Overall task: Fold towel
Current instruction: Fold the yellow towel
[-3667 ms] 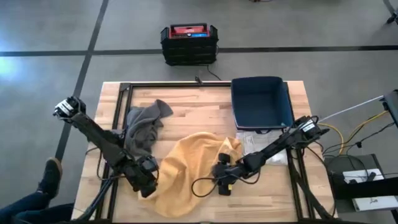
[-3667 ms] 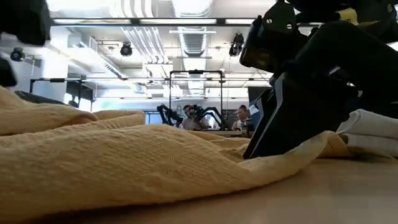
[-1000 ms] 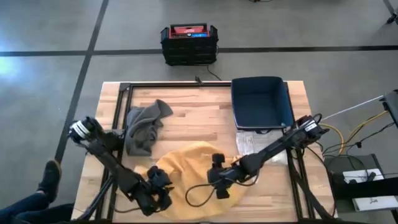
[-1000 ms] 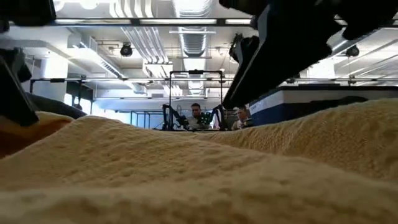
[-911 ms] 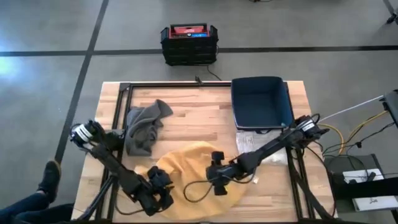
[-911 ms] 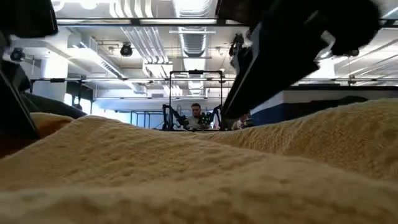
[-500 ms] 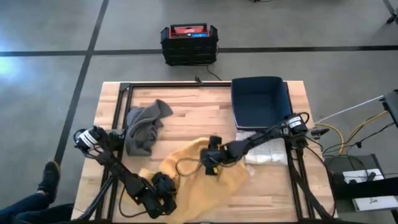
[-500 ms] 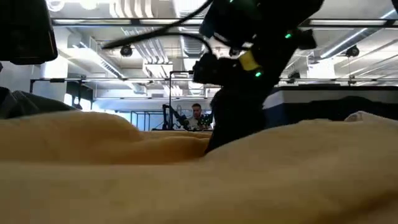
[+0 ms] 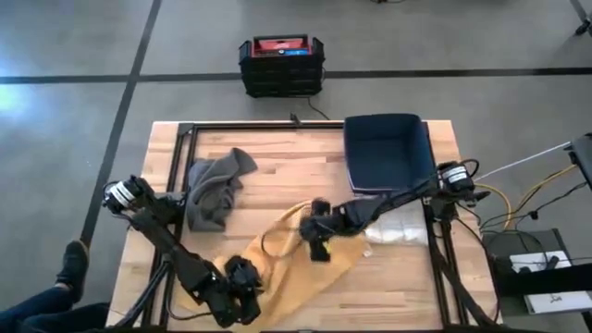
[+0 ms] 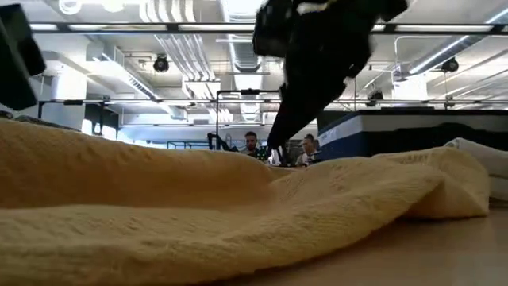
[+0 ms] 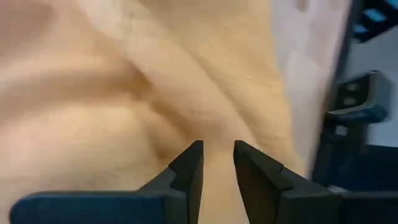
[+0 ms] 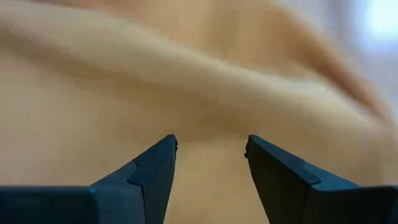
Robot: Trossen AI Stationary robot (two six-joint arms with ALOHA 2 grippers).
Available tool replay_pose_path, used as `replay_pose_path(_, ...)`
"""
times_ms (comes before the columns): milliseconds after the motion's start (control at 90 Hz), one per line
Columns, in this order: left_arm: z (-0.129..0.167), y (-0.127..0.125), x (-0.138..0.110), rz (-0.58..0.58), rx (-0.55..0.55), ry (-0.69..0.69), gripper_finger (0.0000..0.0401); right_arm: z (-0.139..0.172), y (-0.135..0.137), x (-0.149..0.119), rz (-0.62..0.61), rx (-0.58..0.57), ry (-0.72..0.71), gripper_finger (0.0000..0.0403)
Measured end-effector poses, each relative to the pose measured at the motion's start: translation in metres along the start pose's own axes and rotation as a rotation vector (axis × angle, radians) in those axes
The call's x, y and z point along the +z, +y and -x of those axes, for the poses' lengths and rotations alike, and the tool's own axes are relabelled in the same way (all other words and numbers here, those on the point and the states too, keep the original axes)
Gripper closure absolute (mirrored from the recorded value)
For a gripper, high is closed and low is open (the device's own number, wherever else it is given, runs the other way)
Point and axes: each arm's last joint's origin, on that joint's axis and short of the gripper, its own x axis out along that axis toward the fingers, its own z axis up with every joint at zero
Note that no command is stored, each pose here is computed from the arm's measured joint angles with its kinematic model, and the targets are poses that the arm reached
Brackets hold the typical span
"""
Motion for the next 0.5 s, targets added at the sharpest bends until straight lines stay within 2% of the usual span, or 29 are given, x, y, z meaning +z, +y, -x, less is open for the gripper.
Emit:
replay_pose_path(167, -0.014, 0.014, -0.011, -0.057, 0.072, 0.016, 0.0326, -0.029, 0.048, -0.02, 0.106, 0.067, -0.053, 0.022)
replay_pose_path(300, -0.017, 0.026, -0.019, -0.07, 0.145, 0.105, 0.0326, -0.049, 0.059, -0.039, 0.113, 0.036, 0.028, 0.022)
replay_pose_path(500, 0.001, 0.049, -0.025, -0.051, 0.377, 0.198, 0.0326, -0.053, 0.062, -0.052, 0.104, 0.001, 0.115, 0.022)
